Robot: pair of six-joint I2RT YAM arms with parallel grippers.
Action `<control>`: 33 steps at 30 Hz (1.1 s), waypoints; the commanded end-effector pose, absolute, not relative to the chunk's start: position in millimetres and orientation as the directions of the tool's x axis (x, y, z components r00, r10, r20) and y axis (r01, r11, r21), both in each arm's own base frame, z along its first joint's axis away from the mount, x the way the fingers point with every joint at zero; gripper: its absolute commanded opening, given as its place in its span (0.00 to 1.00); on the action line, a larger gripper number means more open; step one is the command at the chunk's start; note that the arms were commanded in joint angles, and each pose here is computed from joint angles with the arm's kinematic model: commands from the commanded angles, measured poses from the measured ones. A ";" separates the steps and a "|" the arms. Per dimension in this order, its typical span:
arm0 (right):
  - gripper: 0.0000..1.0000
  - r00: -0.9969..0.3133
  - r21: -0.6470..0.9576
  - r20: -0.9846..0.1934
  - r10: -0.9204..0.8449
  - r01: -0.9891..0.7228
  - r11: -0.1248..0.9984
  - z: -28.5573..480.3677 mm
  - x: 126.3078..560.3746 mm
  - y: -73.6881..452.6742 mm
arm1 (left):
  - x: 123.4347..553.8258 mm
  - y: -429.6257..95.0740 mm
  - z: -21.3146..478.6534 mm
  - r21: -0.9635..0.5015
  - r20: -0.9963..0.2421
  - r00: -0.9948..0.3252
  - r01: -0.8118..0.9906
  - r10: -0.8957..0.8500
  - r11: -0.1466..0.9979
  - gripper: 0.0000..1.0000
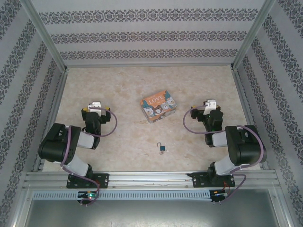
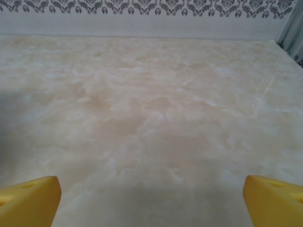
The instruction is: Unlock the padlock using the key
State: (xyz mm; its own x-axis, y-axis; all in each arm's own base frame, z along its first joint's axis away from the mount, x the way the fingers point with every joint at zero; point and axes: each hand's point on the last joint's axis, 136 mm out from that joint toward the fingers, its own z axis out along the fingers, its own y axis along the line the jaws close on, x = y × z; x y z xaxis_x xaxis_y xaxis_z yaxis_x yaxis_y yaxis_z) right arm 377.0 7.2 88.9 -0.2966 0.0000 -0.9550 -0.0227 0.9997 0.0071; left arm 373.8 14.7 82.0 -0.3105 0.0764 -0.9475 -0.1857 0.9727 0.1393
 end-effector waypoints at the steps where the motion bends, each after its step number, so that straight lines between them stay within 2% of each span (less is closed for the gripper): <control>1: 0.98 -0.248 0.038 -0.968 0.028 -0.034 0.999 106.0 388.0 7.7 | 377.7 17.4 103.2 0.082 -0.980 -0.195 -0.192 0.044 0.978 0.99; 4: 0.98 -0.290 0.048 -0.956 0.036 -0.035 0.998 100.5 391.0 6.9 | 382.6 20.5 99.8 0.071 -0.975 -0.222 -0.192 0.027 0.979 0.99; 10: 0.98 -0.291 0.057 -0.956 0.045 -0.035 0.998 106.4 399.2 6.0 | 395.4 28.5 90.4 0.046 -0.949 -0.314 -0.198 -0.019 0.979 0.99; 33: 0.98 -0.292 0.056 -0.955 0.042 -0.037 0.998 106.2 399.0 5.6 | 395.3 29.8 91.4 0.044 -0.953 -0.303 -0.199 -0.019 0.979 0.99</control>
